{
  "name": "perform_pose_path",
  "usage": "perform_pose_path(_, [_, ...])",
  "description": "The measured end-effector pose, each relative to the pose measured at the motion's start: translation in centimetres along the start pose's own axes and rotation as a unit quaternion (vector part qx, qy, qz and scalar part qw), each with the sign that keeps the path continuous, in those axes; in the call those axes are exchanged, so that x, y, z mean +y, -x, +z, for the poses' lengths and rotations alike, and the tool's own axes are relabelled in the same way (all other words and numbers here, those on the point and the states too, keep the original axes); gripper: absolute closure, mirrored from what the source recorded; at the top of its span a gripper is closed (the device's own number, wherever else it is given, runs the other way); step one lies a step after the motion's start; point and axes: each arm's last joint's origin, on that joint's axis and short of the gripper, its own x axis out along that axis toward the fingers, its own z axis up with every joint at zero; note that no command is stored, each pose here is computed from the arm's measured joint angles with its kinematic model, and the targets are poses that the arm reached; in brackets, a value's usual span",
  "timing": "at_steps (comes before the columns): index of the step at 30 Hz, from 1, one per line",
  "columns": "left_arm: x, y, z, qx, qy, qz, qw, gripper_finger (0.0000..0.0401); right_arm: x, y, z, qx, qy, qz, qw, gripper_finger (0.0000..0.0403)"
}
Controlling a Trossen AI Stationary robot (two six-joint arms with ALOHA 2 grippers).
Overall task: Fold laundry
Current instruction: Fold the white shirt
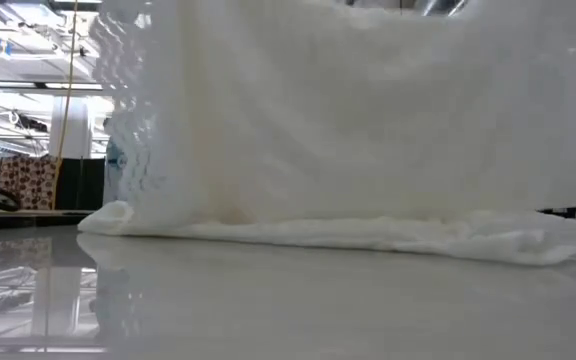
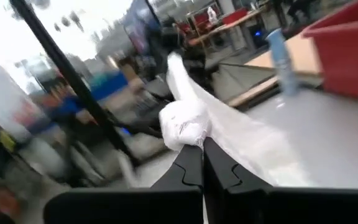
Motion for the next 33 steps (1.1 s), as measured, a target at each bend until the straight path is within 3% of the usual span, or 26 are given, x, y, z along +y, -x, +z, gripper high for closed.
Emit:
perform_pose_path(5, [-3.1,-0.3,-0.8,0.001,0.029,-0.034,0.999,0.0401,4.6,-1.9,-1.2,-0.039,-0.028,0.038,0.998,0.0386])
perform_pose_path(8, [-5.9,-0.6,-0.7,0.015,0.040,-0.056,0.998,0.0401,8.1,-2.5,-1.6,-0.049,0.002,0.052,0.997,0.0386])
perform_pose_path(12, [-9.7,-0.5,-0.6,0.027,0.010,-0.050,0.998,0.0401,13.1,-3.1,-0.7,-0.057,0.029,0.018,0.998,0.0386])
perform_pose_path(16, [-13.1,-0.5,-2.0,0.040,0.005,-0.032,0.999,0.0401,18.3,-3.7,-1.4,-0.052,0.063,0.016,0.996,0.0386])
perform_pose_path(20, [-16.7,-0.6,-2.1,0.035,-0.015,-0.029,0.999,0.0401,22.1,-4.8,-1.0,-0.059,0.092,-0.019,0.994,0.0386])
perform_pose_path(23, [-18.0,-0.8,-1.9,0.029,-0.011,-0.032,0.999,0.0401,23.3,-5.7,-0.4,-0.069,0.105,-0.025,0.992,0.0386])
perform_pose_path(28, [-18.4,-0.7,1.2,-0.019,0.110,-0.060,0.992,0.0401,22.9,-5.6,3.7,-0.088,0.083,-0.012,0.993,0.0386])
perform_pose_path(30, [-18.0,-0.3,2.2,-0.021,0.106,-0.053,0.993,0.0401,22.2,-5.1,5.2,-0.075,0.105,-0.047,0.990,0.0386])
perform_pose_path(33, [-16.4,0.7,3.4,-0.010,0.090,-0.001,0.996,0.0401,20.4,-4.2,6.8,-0.041,0.143,-0.126,0.981,0.0386])
